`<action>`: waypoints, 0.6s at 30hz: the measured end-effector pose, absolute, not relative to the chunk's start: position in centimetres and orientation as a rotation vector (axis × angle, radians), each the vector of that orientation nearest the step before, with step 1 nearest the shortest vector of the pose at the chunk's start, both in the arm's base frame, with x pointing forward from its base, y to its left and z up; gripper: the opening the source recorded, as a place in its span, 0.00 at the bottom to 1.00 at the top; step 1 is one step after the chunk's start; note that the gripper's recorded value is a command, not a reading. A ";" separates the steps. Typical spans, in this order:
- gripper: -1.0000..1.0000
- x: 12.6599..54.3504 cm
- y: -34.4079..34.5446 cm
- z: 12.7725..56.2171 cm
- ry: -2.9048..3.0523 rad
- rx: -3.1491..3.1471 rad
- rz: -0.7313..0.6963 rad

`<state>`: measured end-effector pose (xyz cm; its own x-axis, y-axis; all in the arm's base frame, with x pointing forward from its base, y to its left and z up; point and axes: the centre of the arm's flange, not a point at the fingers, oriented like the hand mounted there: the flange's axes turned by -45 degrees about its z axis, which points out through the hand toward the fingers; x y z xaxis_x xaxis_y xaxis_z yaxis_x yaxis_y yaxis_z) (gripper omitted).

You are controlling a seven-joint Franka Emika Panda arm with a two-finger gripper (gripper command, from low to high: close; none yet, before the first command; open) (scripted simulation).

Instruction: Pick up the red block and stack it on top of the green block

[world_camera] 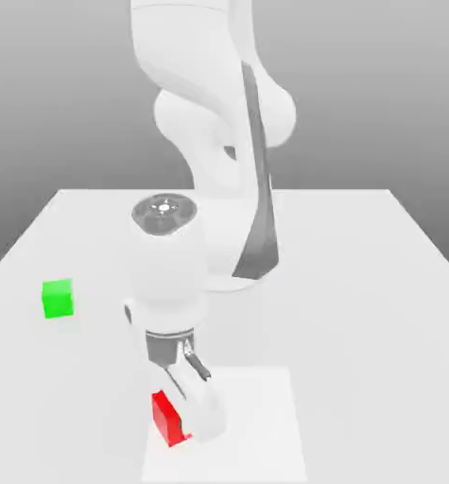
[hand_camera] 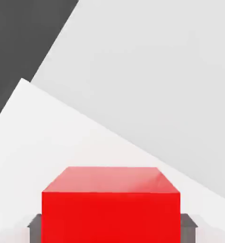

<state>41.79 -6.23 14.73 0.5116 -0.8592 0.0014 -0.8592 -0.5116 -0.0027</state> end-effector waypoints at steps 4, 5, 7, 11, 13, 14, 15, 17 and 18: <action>0.00 41.9 -6.2 16.5 1.553 -2.729 -0.003; 0.00 41.9 -6.3 17.5 1.553 -2.729 -0.003; 0.00 41.8 -6.2 19.6 1.553 -2.730 -0.003; 0.00 38.5 -14.0 21.8 1.803 -2.605 -0.015; 0.00 35.6 -18.4 22.4 1.956 -2.509 -0.019; 0.00 34.0 -20.3 22.7 2.028 -2.458 -0.020; 0.00 32.6 -21.8 23.0 2.085 -2.415 -0.020; 0.00 29.6 -24.2 23.5 2.188 -2.327 -0.020; 0.00 28.2 -25.2 23.8 2.235 -2.283 -0.019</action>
